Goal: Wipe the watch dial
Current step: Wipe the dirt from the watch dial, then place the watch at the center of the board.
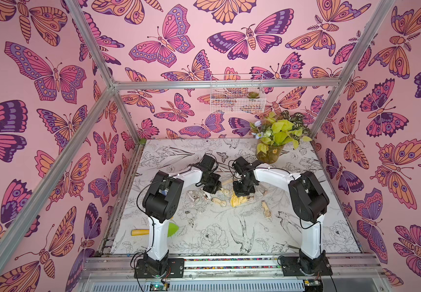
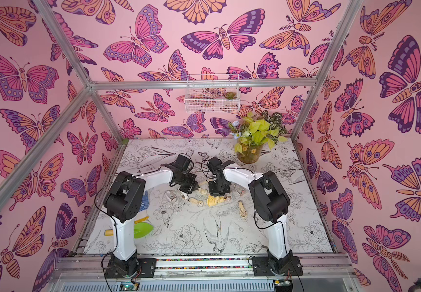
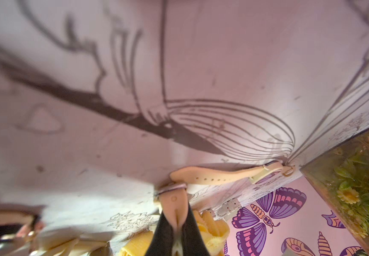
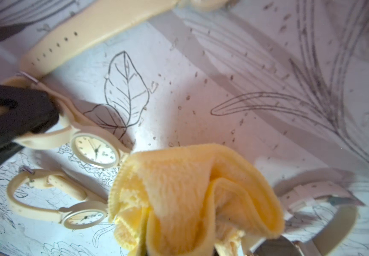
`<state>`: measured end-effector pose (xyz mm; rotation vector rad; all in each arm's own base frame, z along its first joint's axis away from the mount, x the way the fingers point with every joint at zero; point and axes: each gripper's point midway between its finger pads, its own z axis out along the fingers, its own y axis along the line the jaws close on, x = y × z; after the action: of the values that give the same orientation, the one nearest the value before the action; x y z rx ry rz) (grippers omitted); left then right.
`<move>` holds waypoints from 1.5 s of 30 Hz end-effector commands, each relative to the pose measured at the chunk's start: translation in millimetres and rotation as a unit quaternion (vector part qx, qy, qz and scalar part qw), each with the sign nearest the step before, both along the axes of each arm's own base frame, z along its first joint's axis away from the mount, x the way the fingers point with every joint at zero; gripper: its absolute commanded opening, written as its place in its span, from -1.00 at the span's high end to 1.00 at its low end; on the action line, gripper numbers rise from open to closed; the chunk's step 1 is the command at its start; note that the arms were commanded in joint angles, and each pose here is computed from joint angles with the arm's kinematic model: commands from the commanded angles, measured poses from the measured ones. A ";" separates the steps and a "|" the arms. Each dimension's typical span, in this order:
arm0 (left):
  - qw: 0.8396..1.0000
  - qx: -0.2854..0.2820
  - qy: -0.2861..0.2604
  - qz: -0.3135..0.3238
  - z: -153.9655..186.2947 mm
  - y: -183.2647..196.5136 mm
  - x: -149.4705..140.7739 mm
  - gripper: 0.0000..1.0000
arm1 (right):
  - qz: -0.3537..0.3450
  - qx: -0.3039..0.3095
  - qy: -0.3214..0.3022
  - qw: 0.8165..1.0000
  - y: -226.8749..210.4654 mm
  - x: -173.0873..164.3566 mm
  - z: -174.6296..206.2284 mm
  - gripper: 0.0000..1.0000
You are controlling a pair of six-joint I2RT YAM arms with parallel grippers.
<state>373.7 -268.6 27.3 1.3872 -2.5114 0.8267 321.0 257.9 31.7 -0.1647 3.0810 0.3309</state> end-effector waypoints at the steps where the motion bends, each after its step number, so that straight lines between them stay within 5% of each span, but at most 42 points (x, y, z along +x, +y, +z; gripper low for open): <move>1: 1.000 0.020 -0.018 -0.002 -2.0 6.3 13.2 1.00 | 0.004 -0.008 0.003 1.000 -3.3 1.2 10.8 1.00; 5: 0.999 0.022 -0.032 -0.024 12.5 2.8 19.2 1.00 | 0.003 -0.001 -0.003 1.000 -1.2 2.9 15.4 1.00; 12: 0.998 0.028 -0.043 -0.040 31.4 5.6 16.6 0.60 | 0.003 0.006 -0.017 1.000 0.3 6.0 27.4 1.00; 20: 0.998 0.033 -0.041 -0.045 36.5 13.7 4.0 0.43 | 0.006 0.013 -0.032 0.999 2.2 11.0 41.4 1.00; 26: 0.997 0.035 -0.048 -0.049 41.3 16.3 1.5 -0.29 | 0.005 0.023 -0.046 0.999 4.3 14.8 56.2 1.00; 33: 0.995 0.043 -0.063 -0.065 51.7 19.1 0.4 -0.67 | -0.001 0.036 -0.066 0.997 0.9 17.1 77.8 1.00; 35: 0.995 0.044 -0.063 -0.070 52.8 19.0 -2.2 -1.00 | -0.007 0.040 -0.071 0.997 -2.7 17.4 83.8 1.00; 45: 0.986 0.071 -0.083 -0.122 64.4 8.3 -12.9 -1.00 | -0.040 0.043 -0.091 0.994 -30.0 14.9 101.5 1.00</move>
<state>368.0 -259.9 77.5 1.1381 -2.7667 0.7961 341.4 242.2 129.1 -0.1083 2.8742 0.4500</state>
